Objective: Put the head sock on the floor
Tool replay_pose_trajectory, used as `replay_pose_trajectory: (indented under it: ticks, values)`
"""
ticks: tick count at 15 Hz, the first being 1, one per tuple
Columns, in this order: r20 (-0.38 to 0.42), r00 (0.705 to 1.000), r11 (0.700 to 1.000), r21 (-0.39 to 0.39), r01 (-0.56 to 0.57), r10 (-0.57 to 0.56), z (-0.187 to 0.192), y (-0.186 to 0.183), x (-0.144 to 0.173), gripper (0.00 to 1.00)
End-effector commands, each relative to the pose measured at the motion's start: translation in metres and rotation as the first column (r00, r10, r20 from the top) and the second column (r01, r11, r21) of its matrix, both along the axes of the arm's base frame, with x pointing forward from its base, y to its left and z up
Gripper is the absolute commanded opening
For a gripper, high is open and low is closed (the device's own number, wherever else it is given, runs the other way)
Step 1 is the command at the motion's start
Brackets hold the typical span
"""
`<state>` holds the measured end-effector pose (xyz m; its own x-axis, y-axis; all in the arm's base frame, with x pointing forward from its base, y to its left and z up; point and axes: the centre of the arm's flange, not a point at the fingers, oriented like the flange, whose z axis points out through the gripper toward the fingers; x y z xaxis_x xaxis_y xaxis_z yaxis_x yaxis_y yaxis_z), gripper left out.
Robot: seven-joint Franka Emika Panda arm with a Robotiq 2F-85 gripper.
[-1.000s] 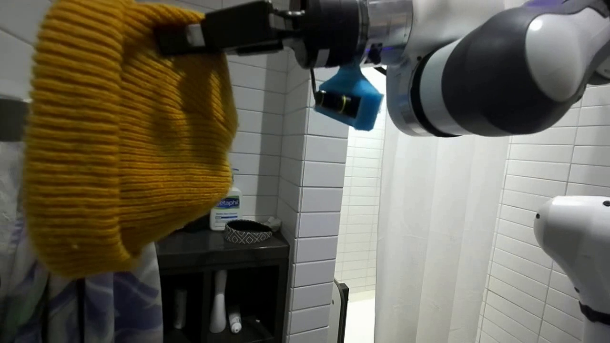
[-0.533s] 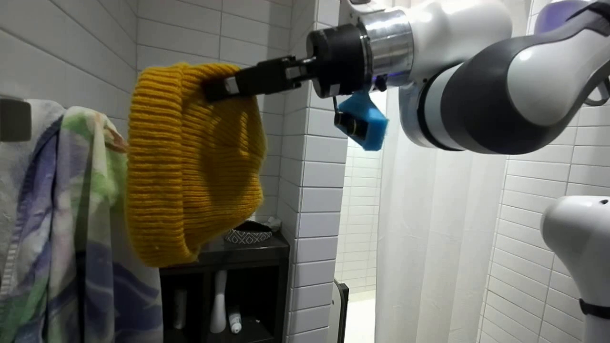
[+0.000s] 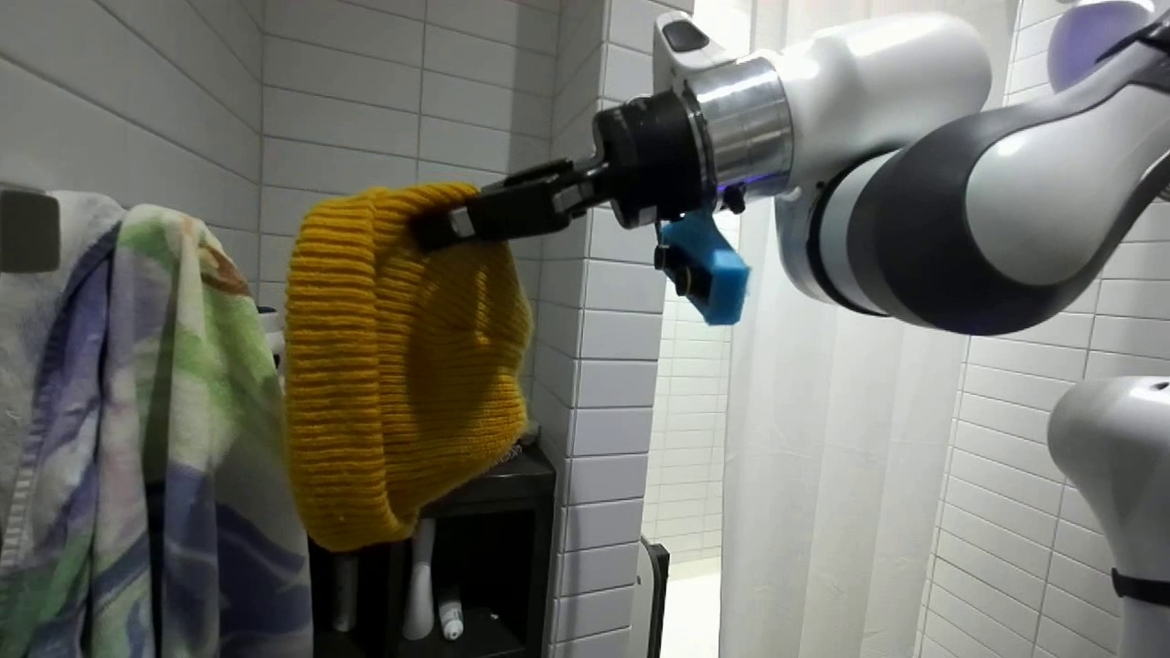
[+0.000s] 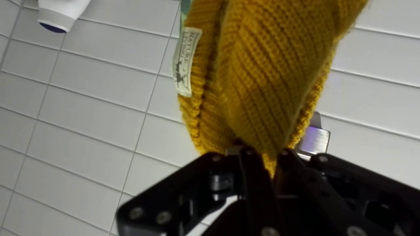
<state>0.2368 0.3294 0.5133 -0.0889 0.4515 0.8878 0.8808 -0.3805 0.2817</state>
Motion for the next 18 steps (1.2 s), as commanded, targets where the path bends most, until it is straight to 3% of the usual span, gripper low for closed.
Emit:
replay_pose_trajectory:
  ticks: [1,9,18]
  values:
    - [0.017,0.999,0.999,-0.032,0.035,-0.035,-0.017,0.006,0.013,0.01]
    - [0.047,0.995,0.990,-0.103,0.092,-0.088,-0.034,0.004,0.060,0.01]
    - [0.167,0.977,0.968,-0.190,0.165,-0.133,-0.037,-0.009,0.130,0.01]
